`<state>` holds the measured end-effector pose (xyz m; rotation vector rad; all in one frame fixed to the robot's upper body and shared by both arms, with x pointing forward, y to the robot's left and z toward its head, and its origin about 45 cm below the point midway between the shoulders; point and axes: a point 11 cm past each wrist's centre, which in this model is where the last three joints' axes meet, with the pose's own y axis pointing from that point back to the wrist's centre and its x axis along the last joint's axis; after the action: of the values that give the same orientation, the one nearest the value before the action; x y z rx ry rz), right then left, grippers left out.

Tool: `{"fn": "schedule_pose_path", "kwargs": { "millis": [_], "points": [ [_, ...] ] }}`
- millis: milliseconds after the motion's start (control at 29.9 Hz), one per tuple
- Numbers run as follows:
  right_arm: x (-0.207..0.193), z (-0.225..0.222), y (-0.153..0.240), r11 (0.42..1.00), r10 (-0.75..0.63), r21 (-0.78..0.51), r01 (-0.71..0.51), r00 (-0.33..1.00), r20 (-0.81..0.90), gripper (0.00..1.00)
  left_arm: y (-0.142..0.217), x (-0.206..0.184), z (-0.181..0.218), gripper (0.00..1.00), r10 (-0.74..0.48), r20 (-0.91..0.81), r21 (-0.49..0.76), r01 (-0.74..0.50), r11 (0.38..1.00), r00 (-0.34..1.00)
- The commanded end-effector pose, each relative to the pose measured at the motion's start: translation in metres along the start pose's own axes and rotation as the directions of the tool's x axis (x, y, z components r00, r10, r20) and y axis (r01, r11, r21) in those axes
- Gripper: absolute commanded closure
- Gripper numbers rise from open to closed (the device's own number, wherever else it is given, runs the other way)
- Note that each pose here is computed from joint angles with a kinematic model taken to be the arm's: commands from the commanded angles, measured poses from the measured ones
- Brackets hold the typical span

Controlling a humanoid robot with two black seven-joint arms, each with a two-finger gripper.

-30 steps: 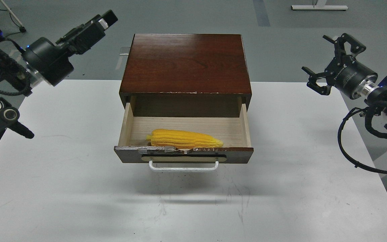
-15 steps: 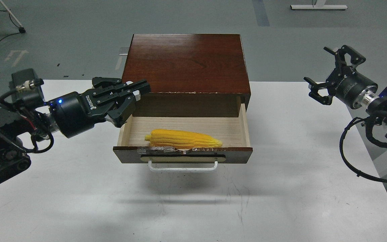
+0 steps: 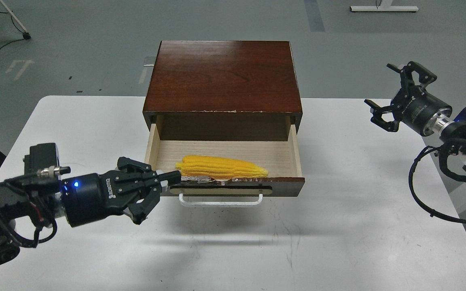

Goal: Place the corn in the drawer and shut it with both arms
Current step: 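Lower the left gripper below the drawer handle, nearer the robot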

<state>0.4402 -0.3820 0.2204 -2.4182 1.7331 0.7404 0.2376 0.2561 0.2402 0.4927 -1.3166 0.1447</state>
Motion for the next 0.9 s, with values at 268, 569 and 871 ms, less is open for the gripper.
{"fn": "schedule_pose_path", "kwargs": {
  "millis": [268,569,871],
  "points": [
    [-0.025,0.0,-0.02,0.998,-0.056,-0.011,0.056,0.998,-0.04,0.01,0.007,-0.023,0.014,1.0,0.013,-0.009,-0.014,-0.013,1.0,1.0],
    [-0.044,-0.019,-0.047,0.998,-0.05,0.037,0.052,0.997,-0.055,0.01,0.006,-0.047,0.03,1.0,-0.017,-0.07,-0.037,0.014,0.999,0.997],
    [-0.052,-0.049,-0.06,0.993,-0.038,0.109,0.043,0.998,-0.052,0.01,-0.019,-0.062,0.034,1.0,-0.068,-0.142,-0.077,0.057,0.995,0.988]
  ]
}}
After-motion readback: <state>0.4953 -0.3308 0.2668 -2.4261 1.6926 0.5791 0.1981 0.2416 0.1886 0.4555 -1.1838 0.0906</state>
